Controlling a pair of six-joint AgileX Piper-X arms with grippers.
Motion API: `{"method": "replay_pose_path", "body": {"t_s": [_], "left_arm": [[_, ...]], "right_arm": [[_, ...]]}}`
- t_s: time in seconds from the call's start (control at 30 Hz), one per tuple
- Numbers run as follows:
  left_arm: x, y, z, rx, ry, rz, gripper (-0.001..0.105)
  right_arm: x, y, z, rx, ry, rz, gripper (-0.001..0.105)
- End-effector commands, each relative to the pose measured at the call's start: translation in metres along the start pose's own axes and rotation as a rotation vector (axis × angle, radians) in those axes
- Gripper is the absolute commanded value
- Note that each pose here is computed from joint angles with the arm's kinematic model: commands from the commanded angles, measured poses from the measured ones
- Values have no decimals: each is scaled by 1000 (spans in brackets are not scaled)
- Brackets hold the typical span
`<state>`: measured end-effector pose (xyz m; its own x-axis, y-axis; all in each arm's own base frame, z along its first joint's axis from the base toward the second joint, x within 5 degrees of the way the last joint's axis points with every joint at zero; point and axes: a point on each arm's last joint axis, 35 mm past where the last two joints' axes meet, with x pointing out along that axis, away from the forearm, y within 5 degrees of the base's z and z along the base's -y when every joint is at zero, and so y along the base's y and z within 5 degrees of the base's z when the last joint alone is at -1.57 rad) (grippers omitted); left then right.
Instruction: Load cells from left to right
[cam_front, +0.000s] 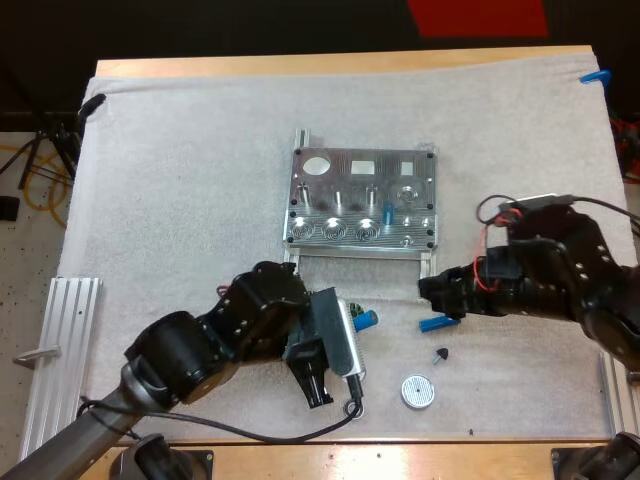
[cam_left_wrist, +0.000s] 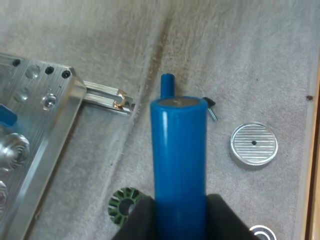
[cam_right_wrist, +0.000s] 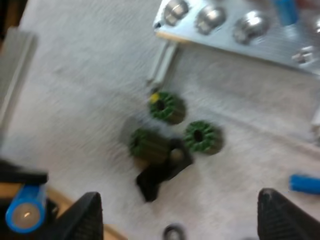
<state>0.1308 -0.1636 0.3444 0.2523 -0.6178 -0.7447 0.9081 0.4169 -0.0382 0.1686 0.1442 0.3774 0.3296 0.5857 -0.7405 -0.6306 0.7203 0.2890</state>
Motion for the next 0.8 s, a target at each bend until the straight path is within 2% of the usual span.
{"method": "replay_pose_path", "body": {"t_s": [0.0,0.33,0.47,0.57,0.77], "left_arm": [[-3,-1,1,15,-11,-6,0],[-2,-1,0,63,-7,-7,0],[-2,-1,0,67,-7,-7,0],[-2,-1,0,67,-7,-7,0],[-2,-1,0,67,-7,-7,0]], "right_arm": [[1,2,4,-16,-4,68,63],[27,7,17,-19,28,393,63],[43,5,19,2,78,446,63],[51,6,21,1,91,508,63],[58,10,23,3,104,557,63]]}}
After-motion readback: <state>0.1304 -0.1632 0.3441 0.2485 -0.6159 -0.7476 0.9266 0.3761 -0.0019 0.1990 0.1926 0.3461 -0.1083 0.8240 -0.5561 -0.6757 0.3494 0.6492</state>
